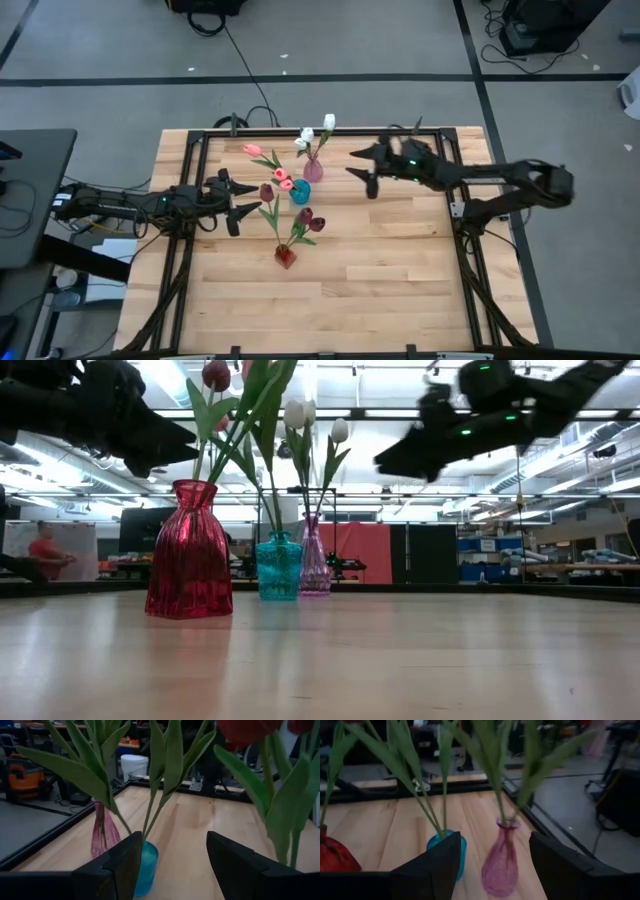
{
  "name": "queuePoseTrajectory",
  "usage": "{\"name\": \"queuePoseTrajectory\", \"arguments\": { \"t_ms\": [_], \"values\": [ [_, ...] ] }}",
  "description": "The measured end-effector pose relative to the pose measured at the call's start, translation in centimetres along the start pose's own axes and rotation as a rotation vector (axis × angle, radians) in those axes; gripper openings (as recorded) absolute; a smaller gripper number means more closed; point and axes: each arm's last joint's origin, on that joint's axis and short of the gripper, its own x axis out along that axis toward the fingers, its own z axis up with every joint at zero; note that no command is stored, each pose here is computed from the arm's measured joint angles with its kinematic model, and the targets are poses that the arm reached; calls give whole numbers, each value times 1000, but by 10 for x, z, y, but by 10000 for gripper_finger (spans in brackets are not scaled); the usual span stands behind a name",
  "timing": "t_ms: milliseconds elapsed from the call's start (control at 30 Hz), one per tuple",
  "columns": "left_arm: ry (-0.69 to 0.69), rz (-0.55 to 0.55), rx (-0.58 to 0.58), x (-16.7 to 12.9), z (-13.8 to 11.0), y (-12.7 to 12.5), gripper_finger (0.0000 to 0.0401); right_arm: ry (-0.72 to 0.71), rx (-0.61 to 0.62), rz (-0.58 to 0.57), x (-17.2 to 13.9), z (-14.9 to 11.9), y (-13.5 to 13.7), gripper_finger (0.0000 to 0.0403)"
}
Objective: Sort flowers into vase by color
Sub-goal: Return to Home Position
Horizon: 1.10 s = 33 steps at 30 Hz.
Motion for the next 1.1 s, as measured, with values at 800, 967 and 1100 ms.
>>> {"name": "queuePoseTrajectory", "arguments": {
  "t_ms": [800, 967, 1100],
  "values": [
    [-25, 72, 108, -24, -13, 4, 227, -312, 195, -89, -128, -53, 12, 240],
    [-75, 68, 104, -25, -33, 7, 227, -320, 227, -78, -134, -58, 13, 240],
    [-91, 74, 127, -28, -35, 8, 227, -297, 296, -81, -140, -61, 14, 240]
  ]
}}
